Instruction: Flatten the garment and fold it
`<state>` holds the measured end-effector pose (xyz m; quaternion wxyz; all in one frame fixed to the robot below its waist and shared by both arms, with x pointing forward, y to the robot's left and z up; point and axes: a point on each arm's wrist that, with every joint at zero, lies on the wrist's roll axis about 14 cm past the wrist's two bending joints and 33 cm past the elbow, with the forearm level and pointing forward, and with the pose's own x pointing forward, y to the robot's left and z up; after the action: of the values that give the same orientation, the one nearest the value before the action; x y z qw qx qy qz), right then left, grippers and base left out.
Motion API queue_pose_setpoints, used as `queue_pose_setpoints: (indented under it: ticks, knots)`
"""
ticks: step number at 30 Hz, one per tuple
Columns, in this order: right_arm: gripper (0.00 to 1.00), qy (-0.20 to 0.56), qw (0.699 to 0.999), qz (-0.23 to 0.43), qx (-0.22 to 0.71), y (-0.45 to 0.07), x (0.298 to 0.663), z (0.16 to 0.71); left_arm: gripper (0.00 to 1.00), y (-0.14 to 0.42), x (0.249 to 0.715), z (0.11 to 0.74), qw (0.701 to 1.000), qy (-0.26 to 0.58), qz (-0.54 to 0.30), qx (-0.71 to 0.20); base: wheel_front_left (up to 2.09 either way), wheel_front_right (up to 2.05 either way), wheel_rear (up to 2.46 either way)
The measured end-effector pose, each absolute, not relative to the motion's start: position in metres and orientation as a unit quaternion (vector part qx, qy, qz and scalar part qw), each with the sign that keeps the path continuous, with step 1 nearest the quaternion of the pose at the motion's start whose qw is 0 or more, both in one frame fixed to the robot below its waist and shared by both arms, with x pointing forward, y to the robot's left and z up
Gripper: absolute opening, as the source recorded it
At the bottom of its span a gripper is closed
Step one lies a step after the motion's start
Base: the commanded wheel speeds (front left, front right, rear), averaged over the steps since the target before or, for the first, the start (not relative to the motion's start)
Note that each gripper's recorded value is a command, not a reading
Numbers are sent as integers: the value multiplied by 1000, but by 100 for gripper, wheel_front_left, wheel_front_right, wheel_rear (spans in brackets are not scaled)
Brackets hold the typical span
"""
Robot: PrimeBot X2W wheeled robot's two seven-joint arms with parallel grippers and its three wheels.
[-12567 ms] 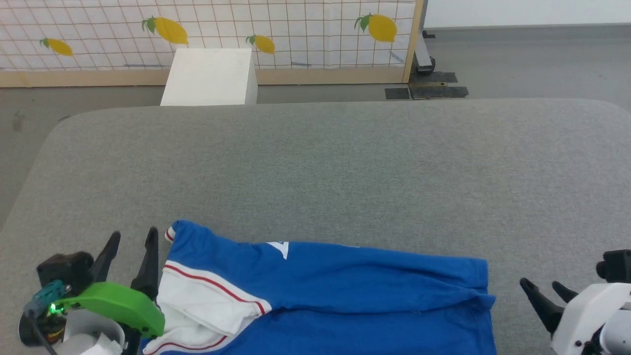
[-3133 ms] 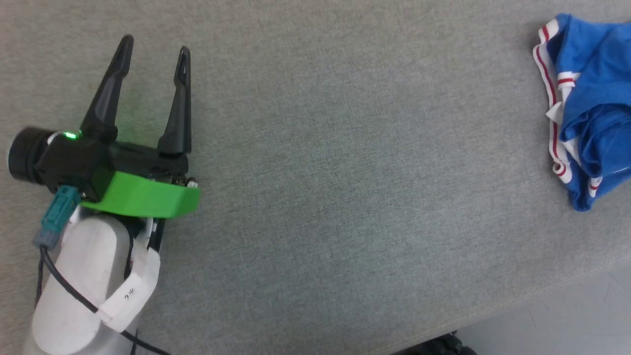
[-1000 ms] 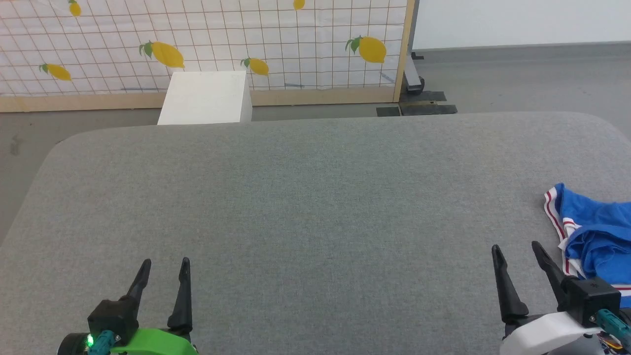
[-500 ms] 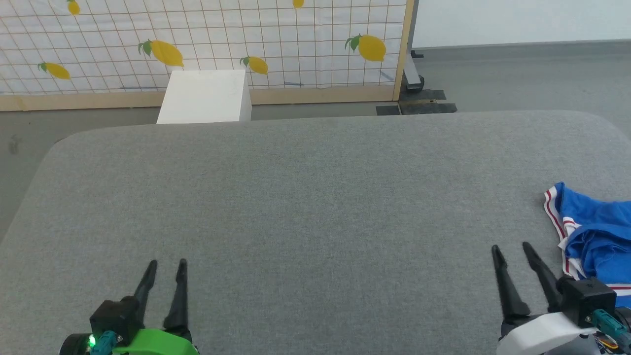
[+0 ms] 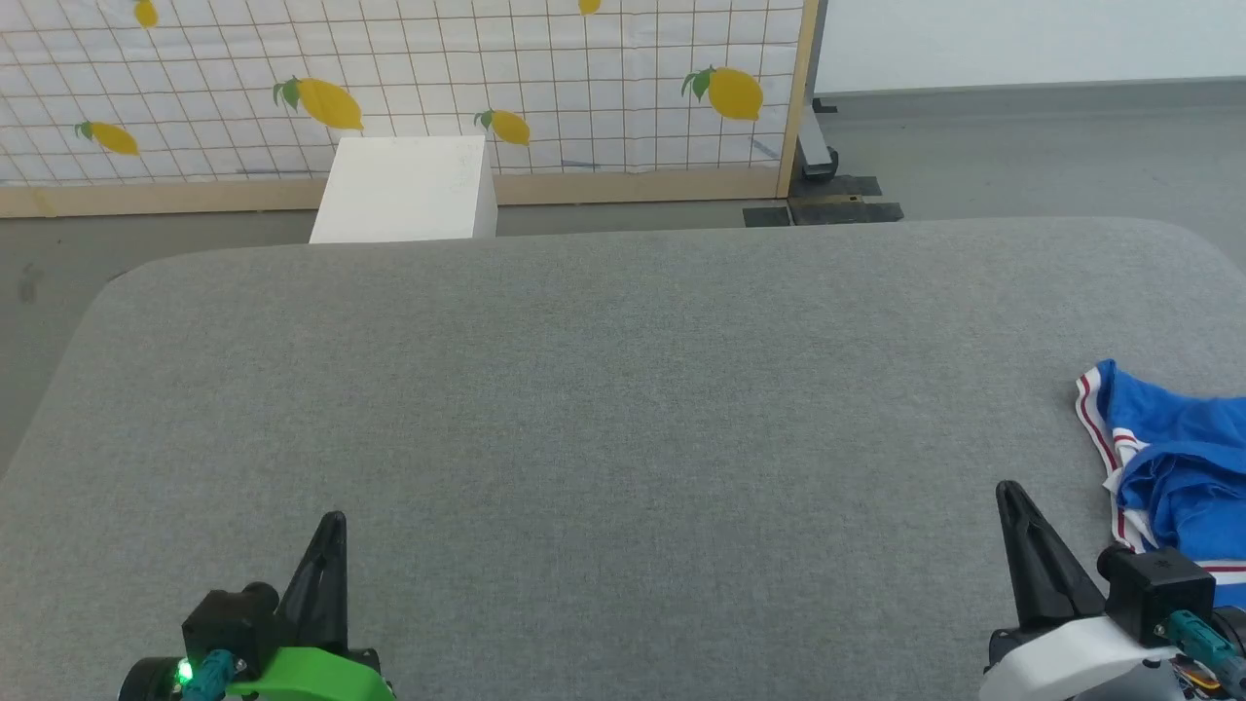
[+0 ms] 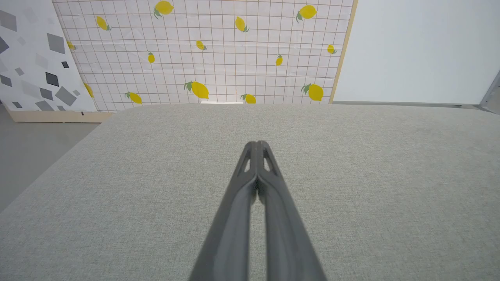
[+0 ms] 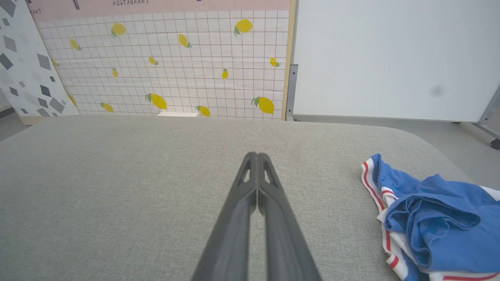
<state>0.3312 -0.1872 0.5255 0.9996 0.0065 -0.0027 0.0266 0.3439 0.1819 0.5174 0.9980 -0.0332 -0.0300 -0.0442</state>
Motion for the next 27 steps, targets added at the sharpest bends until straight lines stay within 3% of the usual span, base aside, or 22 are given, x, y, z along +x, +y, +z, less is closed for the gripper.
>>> queue_pose_setpoints:
  ticks: [27]
  knots:
    - [0,3,999,36,2,-181,338,524,0,179,348,519,999,-21,-37,-22,0,0,0]
